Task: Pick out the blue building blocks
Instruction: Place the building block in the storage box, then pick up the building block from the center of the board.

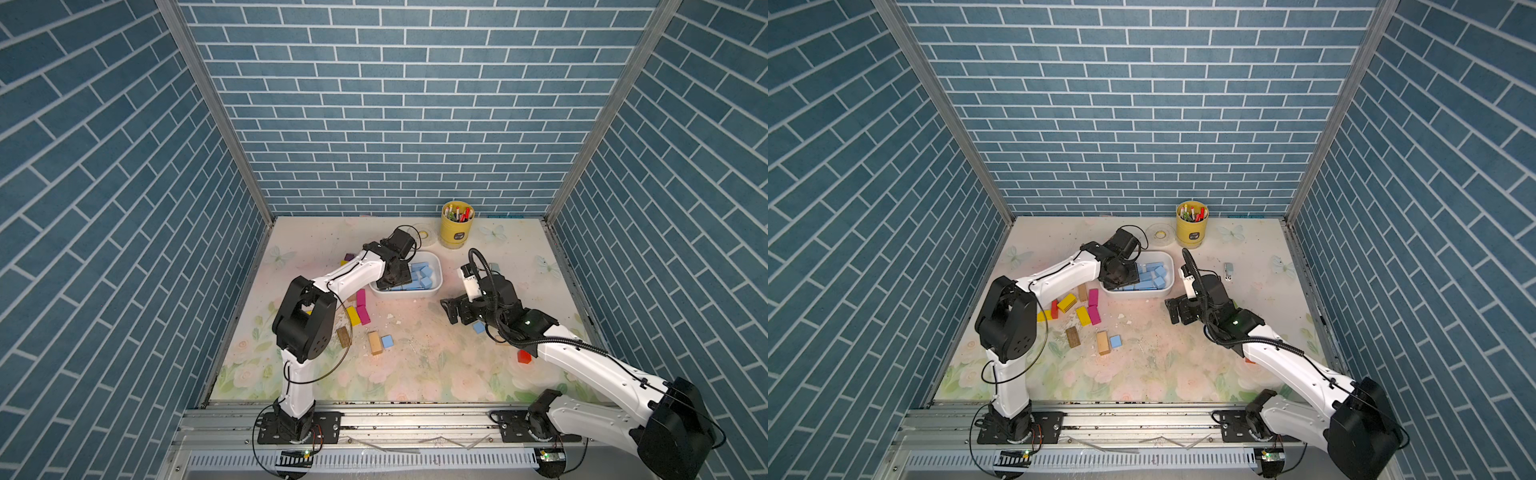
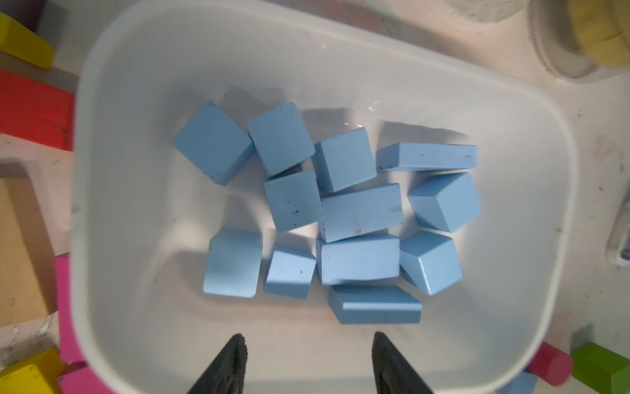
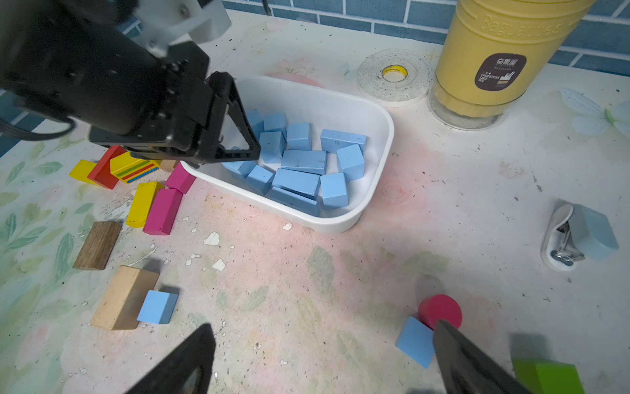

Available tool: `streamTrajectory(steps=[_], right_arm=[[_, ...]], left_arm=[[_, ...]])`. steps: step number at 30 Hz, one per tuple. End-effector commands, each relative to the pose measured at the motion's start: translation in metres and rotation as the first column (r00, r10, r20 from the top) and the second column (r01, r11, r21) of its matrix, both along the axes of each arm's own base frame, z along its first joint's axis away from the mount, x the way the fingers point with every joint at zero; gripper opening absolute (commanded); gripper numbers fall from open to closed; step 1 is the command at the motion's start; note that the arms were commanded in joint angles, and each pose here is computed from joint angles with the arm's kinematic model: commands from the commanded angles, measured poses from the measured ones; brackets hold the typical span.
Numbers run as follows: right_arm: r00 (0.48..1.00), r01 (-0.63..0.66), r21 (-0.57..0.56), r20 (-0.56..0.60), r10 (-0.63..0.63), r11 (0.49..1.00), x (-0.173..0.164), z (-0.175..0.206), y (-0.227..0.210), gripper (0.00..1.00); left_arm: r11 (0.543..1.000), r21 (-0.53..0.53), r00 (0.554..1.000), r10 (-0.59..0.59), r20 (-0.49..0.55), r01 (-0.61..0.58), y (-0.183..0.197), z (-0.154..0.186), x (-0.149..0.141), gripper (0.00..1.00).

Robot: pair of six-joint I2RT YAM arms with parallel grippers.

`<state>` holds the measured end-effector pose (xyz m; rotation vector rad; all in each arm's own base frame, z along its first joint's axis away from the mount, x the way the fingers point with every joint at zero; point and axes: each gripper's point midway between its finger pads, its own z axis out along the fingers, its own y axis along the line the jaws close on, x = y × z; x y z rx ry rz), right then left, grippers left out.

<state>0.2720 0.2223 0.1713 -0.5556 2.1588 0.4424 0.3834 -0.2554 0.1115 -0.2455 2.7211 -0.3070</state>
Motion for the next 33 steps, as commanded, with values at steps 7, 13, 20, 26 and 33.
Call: streamTrajectory(steps=[7,13,20,26,33], right_arm=[[1.000,-0.016,0.016,0.013,0.016,1.000,-0.004,0.005,0.001,0.99],[1.000,-0.012,0.024,0.024,0.011,1.000,-0.005,0.009,-0.001,0.99],[0.999,-0.007,0.043,0.045,0.005,0.999,-0.009,0.017,-0.006,0.99],[0.997,0.007,0.059,0.070,-0.011,0.998,-0.013,0.024,-0.012,0.99],[0.997,0.008,0.066,0.082,-0.013,0.998,-0.015,0.026,-0.014,0.99]], left_arm=[[0.998,-0.062,0.997,0.021,0.071,-0.016,0.014,0.033,-0.066,0.71],[0.995,-0.094,0.998,0.032,0.062,-0.027,0.010,0.026,-0.104,0.77],[0.993,-0.104,0.998,0.057,0.039,-0.053,0.007,0.010,-0.122,0.85],[0.993,-0.079,0.996,0.084,0.016,-0.082,0.007,-0.010,-0.127,0.86],[0.993,-0.039,0.993,0.111,-0.046,-0.112,-0.002,-0.036,-0.131,0.86]])
